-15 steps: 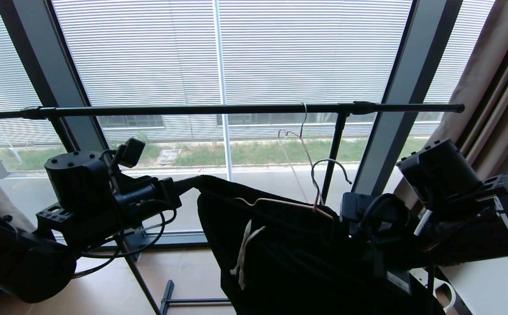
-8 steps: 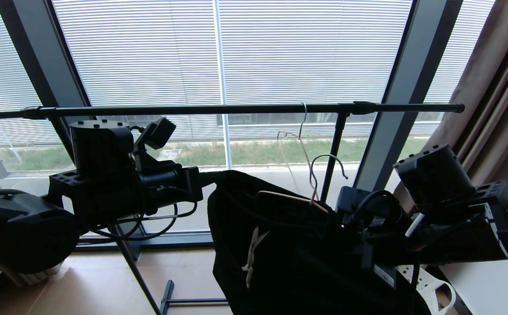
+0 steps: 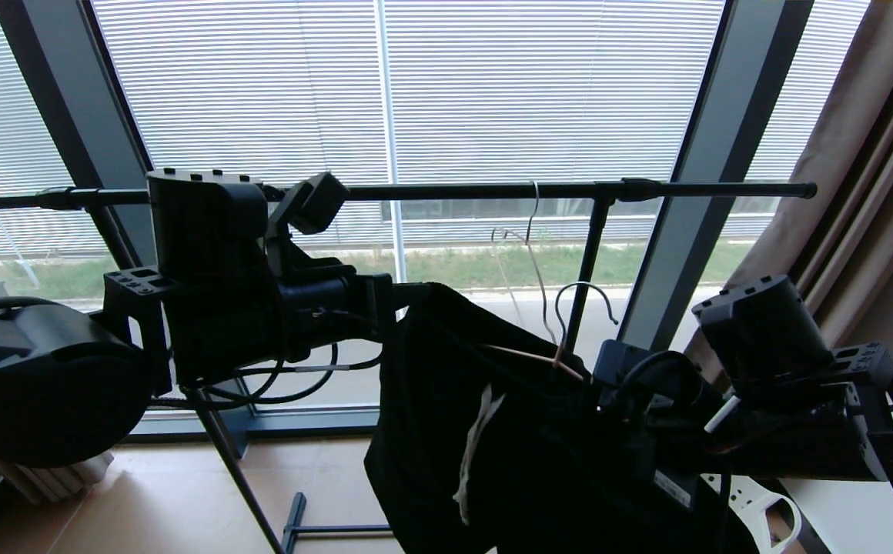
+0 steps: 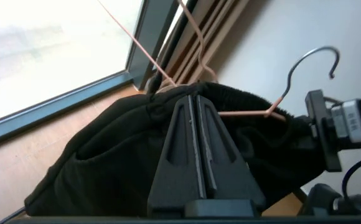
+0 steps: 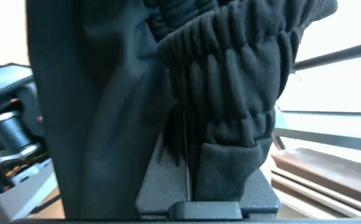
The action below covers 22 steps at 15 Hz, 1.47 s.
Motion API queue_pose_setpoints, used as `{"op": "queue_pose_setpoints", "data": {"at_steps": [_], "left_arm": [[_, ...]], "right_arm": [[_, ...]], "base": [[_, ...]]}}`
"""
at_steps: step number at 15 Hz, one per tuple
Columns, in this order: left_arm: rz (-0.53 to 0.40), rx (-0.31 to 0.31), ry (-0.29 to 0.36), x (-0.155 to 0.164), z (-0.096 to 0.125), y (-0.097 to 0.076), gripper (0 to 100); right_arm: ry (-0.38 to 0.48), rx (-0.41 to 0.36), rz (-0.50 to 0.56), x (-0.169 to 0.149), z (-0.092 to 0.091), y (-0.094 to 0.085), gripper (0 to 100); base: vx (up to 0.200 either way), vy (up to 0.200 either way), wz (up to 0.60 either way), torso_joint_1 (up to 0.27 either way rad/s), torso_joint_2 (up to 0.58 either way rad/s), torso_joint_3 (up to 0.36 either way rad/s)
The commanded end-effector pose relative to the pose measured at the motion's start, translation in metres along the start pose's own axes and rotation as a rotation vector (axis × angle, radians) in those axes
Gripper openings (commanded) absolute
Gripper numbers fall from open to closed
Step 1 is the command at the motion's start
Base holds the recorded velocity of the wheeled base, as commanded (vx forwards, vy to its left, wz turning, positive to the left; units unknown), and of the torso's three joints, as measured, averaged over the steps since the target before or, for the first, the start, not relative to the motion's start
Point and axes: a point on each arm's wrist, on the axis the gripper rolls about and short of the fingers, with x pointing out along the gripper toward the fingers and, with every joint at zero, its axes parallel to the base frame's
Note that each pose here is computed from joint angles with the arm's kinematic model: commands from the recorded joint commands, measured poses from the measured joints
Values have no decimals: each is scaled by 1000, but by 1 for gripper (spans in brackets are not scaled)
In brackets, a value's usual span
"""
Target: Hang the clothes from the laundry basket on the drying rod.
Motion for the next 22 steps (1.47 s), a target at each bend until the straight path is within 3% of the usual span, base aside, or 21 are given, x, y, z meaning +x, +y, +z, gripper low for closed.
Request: {"op": "queue_pose_setpoints", "data": {"at_steps": [1, 5, 6, 8, 9, 12, 16, 22], "left_arm": [[11, 10, -43, 0, 15, -4, 0], [4, 13, -45, -3, 16, -7, 0], [-8, 13, -25, -1, 10, -12, 0], [1, 15, 16, 4, -5, -21, 0], [8, 16, 32, 7, -10, -23, 0], [14, 24, 61, 9, -20, -27, 0], [46, 46, 117, 11, -38, -22, 0], [28, 56, 149, 11, -49, -28, 0]], "right_arm": [[19, -1, 2, 5, -2, 1, 0], [57, 5, -42, 11, -3, -1, 0], [34, 11, -51, 12, -1, -1, 0], [-61, 117, -84, 12, 5, -2, 0], [-89, 131, -81, 11, 9, 1, 0], [-119, 135, -86, 11, 10, 1, 0], [-235, 129, -70, 8, 10, 3, 0], [-391, 139, -24, 11, 8, 5, 0]], "base": [[0, 0, 0, 0, 0, 0], [0, 0, 0, 0, 0, 0], [0, 0, 0, 0, 0, 0], [0, 0, 0, 0, 0, 0], [0, 0, 0, 0, 0, 0], [0, 0, 0, 0, 0, 0], [0, 0, 0, 0, 0, 0], [0, 0, 0, 0, 0, 0]]}}
